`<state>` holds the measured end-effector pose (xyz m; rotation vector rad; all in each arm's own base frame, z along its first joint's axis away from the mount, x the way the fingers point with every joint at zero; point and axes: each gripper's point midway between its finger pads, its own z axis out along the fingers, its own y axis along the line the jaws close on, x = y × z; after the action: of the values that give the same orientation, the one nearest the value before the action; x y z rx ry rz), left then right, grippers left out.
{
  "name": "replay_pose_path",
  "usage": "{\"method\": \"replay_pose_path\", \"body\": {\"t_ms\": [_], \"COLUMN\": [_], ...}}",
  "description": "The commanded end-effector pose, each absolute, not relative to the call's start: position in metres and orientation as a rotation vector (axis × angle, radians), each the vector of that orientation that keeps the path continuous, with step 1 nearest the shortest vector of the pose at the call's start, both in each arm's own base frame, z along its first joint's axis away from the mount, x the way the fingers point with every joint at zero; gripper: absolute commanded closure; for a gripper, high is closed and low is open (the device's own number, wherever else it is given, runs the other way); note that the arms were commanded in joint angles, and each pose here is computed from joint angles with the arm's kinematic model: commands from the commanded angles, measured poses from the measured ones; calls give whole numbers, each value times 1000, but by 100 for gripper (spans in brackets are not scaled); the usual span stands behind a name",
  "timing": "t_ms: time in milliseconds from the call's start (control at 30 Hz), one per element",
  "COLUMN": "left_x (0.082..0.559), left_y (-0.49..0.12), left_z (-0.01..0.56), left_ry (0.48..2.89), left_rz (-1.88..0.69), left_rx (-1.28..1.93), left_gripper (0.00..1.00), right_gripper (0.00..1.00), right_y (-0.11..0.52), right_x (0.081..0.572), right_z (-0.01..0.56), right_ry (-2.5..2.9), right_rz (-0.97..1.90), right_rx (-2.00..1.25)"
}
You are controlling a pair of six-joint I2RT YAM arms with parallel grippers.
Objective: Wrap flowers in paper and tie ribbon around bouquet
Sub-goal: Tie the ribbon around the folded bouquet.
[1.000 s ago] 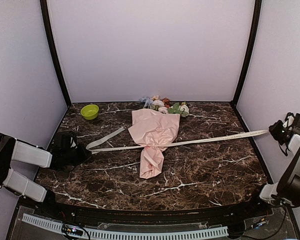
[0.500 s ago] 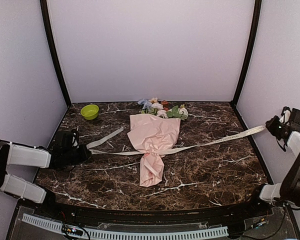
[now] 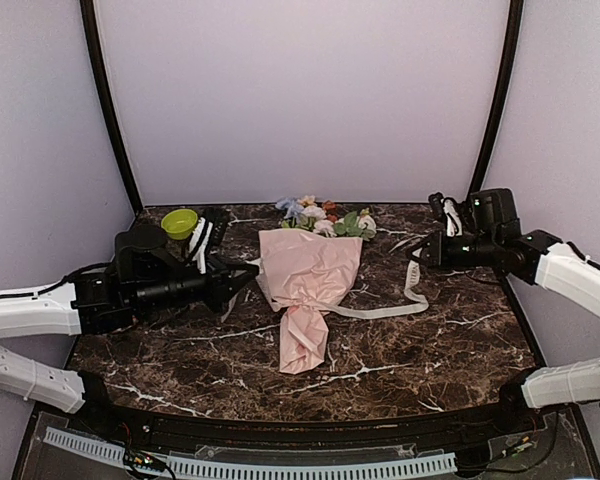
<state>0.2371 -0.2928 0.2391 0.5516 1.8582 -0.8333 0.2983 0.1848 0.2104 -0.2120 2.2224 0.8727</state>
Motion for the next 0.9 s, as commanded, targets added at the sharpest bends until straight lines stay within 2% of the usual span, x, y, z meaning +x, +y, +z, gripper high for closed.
{"method": "replay_pose_path", "body": {"t_ms": [0, 100, 200, 400, 467, 567, 667, 733, 867], "left_x": [198, 183, 166, 132, 131, 132, 136, 141, 149], "left_y": [-323, -337, -356, -392, -396, -394, -390, -385, -375], "left_z": [283, 298, 303, 324, 322, 323, 322, 318, 319], "left_ry": [1703, 1658, 1627, 1528, 1527, 1524, 1520, 1522, 1497], "left_rz": [-803, -818, -832, -851, -842, -832, -792, -750, -689], "left_rx": [786, 839, 899, 1037, 1047, 1039, 1033, 1020, 986], "left_gripper": [100, 100, 100, 100, 100, 100, 100, 100, 100], "right_gripper": [100, 100, 100, 100, 89, 59, 42, 36, 36], "right_y": [212, 216, 215, 191, 185, 180, 165, 163, 213], "right_x": [275, 264, 253, 238, 229, 208, 209, 220, 239], "right_z": [254, 308, 332, 281, 243, 175, 153, 163, 205], "right_ry": [2213, 2086, 2038, 2253, 2373, 2591, 2656, 2610, 2417], "right_rz": [926, 995, 1042, 880, 846, 839, 706, 663, 871], "right_rx": [-313, -353, -347, -309, -296, -277, -234, -231, -440]}}
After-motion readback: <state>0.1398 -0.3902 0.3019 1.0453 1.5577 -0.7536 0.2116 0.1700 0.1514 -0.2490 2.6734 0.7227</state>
